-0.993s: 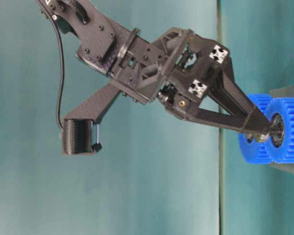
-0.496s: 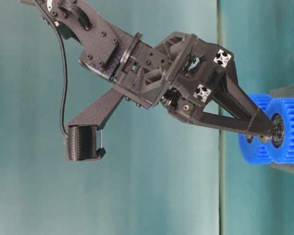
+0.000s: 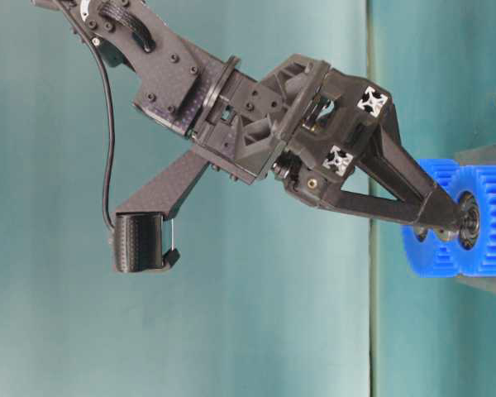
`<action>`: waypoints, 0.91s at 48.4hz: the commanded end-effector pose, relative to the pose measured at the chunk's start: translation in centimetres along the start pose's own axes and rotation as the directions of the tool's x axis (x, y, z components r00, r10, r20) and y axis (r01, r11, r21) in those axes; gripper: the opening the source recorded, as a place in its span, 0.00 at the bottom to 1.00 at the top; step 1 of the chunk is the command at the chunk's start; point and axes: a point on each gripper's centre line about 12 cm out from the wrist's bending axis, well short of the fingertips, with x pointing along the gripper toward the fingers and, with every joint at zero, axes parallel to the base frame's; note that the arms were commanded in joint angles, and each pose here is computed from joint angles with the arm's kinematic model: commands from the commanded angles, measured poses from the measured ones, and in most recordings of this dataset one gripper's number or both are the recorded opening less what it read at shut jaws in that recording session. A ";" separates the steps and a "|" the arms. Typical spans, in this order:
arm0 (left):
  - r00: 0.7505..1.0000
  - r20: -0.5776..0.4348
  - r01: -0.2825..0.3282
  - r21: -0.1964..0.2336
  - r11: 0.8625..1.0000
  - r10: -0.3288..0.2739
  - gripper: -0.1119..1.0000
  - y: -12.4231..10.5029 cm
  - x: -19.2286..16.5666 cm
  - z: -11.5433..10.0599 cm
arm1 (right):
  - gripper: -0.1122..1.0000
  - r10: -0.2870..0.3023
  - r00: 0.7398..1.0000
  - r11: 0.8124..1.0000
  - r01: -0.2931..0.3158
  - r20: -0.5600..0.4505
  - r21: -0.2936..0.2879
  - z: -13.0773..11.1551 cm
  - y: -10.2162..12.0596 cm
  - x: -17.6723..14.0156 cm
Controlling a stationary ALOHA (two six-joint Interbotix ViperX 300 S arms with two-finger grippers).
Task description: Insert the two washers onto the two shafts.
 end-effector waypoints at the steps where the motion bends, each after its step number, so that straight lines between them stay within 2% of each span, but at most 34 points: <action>1: 1.000 0.024 0.004 0.003 1.000 -0.004 0.10 -0.1 -0.1 0.8 | 0.40 -0.006 0.999 1.000 0.005 0.046 0.027 1.2 -0.6 -1.0; 4: 1.000 0.024 0.002 0.001 1.000 -0.002 0.10 -0.1 -0.1 0.8 | 0.46 -0.005 0.999 0.999 0.004 0.047 0.032 1.2 -0.6 -1.0; 9: 1.000 0.024 0.002 0.002 1.000 -0.002 0.10 -0.1 -0.1 0.8 | 0.74 -0.003 0.998 1.000 0.002 0.056 0.016 1.4 -0.5 -1.4; 11: 1.000 0.026 0.004 0.003 1.000 -0.004 0.10 -0.1 -0.1 0.9 | 0.80 -0.003 0.997 1.000 0.003 0.071 0.003 1.6 -0.4 -1.6; 20: 1.000 0.023 0.002 0.001 1.000 -0.002 0.10 -0.1 -0.1 0.8 | 0.75 -0.007 0.988 1.000 0.005 0.152 0.012 2.5 -0.6 -2.7; 35: 1.000 0.020 0.002 -0.001 1.000 -0.002 0.10 -0.1 -0.1 0.7 | 0.74 -0.007 0.988 1.000 0.005 0.155 0.014 1.9 -0.6 -3.7; 44: 1.000 0.009 0.002 -0.001 1.000 -0.002 0.10 0.0 0.0 0.2 | 0.74 -0.009 0.985 1.000 0.007 0.170 0.013 1.0 -0.7 -5.6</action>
